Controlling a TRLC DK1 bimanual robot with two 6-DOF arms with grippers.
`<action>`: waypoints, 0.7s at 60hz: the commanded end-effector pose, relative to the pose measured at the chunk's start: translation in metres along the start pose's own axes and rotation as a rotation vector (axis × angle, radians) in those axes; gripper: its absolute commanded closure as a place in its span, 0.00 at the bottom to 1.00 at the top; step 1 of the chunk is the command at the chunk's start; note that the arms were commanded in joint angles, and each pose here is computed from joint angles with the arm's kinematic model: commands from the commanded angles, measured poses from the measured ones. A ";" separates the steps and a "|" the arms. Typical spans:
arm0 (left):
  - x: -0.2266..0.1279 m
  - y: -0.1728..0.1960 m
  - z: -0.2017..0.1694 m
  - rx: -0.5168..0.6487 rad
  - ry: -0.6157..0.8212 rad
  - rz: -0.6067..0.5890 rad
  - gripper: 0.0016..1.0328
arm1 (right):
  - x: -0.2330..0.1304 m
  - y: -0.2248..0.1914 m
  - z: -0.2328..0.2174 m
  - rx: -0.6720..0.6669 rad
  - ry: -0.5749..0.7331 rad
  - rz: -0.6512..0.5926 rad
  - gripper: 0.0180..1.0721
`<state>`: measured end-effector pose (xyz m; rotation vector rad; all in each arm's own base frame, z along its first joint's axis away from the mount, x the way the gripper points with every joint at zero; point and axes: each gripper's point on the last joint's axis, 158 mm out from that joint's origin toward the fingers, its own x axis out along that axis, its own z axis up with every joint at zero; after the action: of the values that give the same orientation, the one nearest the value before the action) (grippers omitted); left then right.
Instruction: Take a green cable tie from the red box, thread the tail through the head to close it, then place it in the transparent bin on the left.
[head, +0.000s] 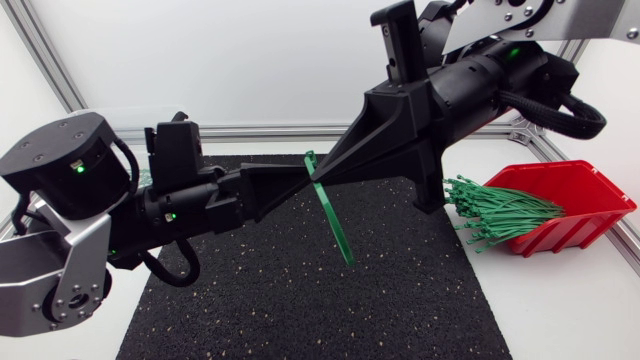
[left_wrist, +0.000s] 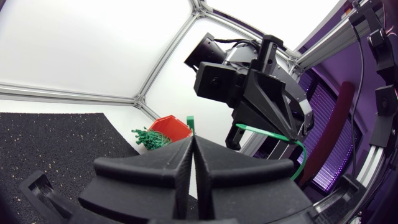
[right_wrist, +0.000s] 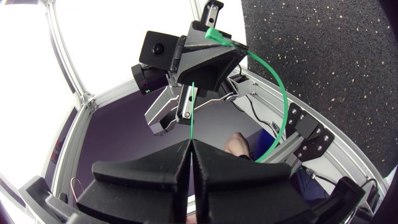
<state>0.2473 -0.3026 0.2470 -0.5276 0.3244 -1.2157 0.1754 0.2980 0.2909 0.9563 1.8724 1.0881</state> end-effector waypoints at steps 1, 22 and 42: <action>-0.004 -0.006 -0.004 0.025 -0.007 -0.008 0.97 | 0.001 -0.006 0.003 0.065 0.012 0.015 0.94; -0.004 -0.008 0.005 0.038 -0.032 -0.003 0.97 | 0.005 -0.011 -0.001 0.068 0.024 0.011 0.94; -0.004 -0.009 0.000 0.026 -0.021 -0.005 0.97 | 0.006 -0.015 0.005 0.063 0.020 0.013 0.95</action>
<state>0.2434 -0.3014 0.2533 -0.5238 0.2973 -1.2128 0.1746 0.2985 0.2822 0.9732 1.8871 1.0889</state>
